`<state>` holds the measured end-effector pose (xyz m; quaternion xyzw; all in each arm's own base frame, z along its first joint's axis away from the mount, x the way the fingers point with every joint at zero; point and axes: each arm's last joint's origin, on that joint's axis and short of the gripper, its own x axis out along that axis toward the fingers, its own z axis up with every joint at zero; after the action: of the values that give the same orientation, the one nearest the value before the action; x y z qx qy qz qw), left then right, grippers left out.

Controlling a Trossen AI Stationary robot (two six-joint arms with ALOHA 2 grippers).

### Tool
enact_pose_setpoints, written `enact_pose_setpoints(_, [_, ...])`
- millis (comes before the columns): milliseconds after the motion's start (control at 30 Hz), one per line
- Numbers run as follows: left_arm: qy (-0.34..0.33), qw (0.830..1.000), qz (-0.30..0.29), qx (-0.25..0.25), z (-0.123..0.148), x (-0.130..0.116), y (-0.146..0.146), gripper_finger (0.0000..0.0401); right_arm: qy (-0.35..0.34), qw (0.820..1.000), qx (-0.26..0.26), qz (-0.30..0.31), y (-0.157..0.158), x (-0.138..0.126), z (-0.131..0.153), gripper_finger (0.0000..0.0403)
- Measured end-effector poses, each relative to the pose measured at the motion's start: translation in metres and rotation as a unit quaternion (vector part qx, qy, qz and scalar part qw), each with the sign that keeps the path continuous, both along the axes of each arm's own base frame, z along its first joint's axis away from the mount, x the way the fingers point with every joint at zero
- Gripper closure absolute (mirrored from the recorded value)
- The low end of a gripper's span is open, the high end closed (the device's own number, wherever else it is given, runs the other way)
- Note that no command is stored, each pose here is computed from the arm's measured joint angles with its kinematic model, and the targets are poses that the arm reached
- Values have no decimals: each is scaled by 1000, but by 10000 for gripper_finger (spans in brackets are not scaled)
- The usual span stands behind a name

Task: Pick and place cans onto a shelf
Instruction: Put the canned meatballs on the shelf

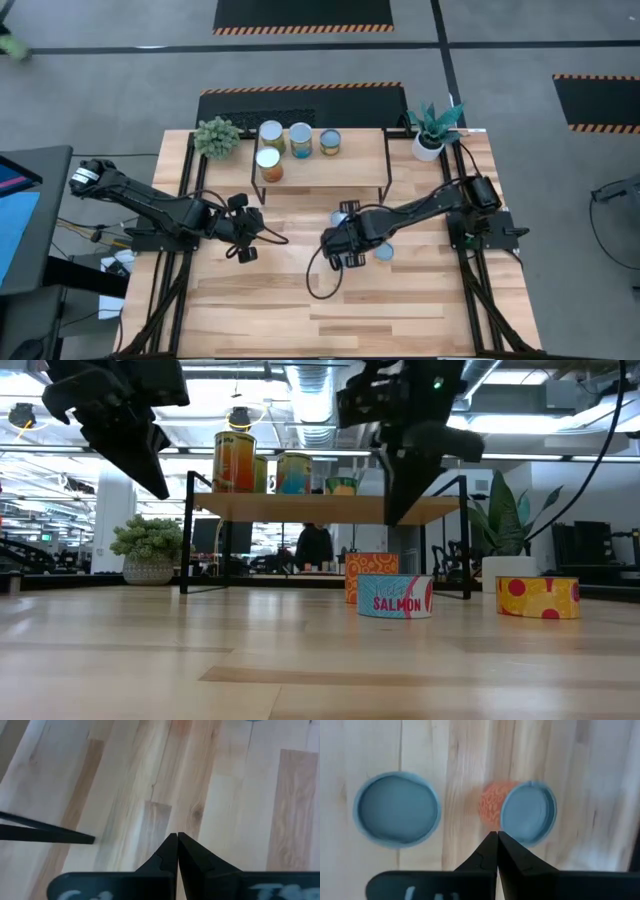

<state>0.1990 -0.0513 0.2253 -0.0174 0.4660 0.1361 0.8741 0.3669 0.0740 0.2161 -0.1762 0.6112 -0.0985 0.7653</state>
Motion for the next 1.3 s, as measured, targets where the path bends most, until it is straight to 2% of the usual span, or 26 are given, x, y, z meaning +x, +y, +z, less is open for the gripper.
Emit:
enact_pose_setpoints(167, [0,1000,1,1,0,0,0,401,7,1000,-7,-14,0,-4,1,374])
enact_pose_setpoints(300, [1,1000,-2,3,0,0,0,401,24,999,30,-8,-7,-3,0,360])
enact_pose_setpoints(500, [1,1000,-2,3,0,0,0,401,29,997,74,-6,-27,3,-2,302])
enact_pose_setpoints(667, [1,1000,-2,3,0,0,0,401,3,997,78,0,-36,9,-6,246])
enact_pose_setpoints(833, [1,1000,-2,3,0,0,0,401,-9,996,88,3,-35,9,-15,210])
enact_pose_setpoints(1000, [1,1000,-2,3,0,0,0,401,-20,996,90,4,-35,10,-18,203])
enact_pose_setpoints(1233, [1,1000,-2,3,0,0,0,401,-29,995,94,5,-35,12,-19,216])
enact_pose_setpoints(1300, [1,1000,-2,3,0,0,0,401,-29,995,94,5,-34,17,-26,219])
